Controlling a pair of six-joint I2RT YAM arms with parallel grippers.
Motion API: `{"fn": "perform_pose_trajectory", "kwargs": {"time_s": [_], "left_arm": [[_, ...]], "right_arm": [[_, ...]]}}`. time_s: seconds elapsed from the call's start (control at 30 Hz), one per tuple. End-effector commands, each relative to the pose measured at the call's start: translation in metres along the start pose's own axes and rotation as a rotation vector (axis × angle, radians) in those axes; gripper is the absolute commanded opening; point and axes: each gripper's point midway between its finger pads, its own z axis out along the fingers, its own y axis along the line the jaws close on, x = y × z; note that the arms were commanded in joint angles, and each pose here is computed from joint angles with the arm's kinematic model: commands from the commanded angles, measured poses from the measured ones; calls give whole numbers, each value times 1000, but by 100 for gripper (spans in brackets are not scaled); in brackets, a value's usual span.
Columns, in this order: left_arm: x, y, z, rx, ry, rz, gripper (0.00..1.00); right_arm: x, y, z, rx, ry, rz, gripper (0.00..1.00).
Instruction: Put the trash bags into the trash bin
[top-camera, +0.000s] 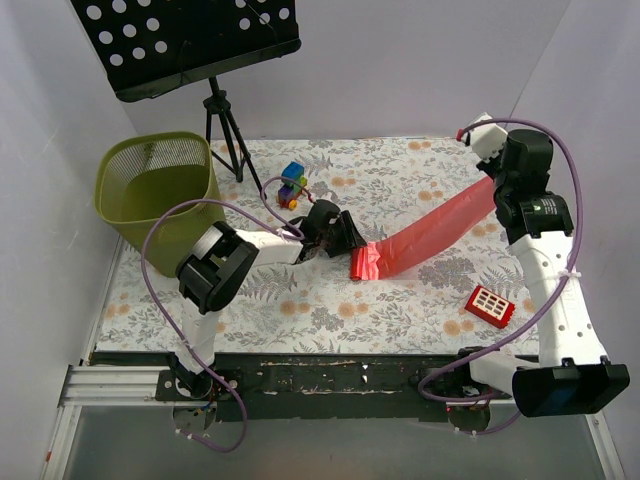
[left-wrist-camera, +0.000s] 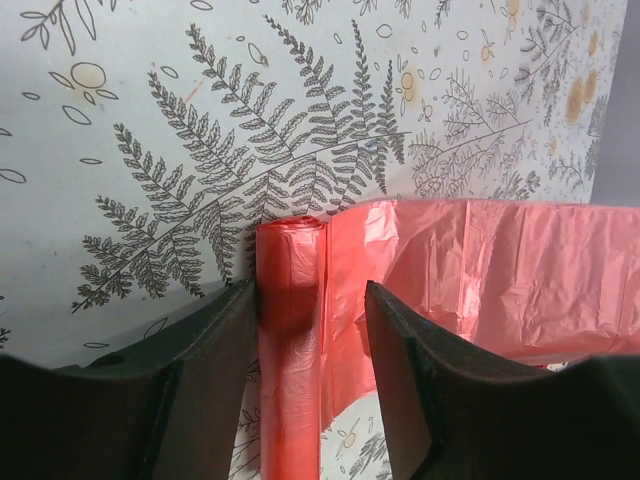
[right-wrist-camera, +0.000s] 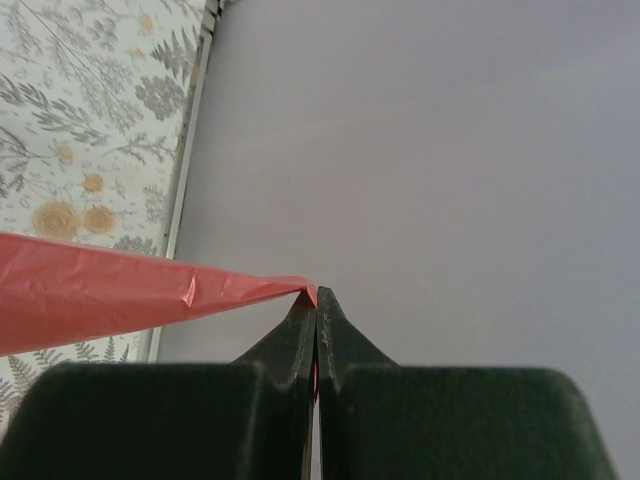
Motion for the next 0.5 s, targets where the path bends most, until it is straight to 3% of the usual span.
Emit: {"fn": "perform_pose_trajectory", "kwargs": {"time_s": [0.0,0.17,0.3,0.47], "left_arm": [[67,122,-11,-429,162,68,48],[82,134,-12,-475,180,149,45],[93,145,-12,-525,182,234,34],[105,161,-15,-553,206,332,28]], "right_arm": [[16,-23,4,114,20,95,1],[34,-4,11,88,26,117,1],[40,6,15,71,35,149,1],[41,24,19,19,19,189,5]]}}
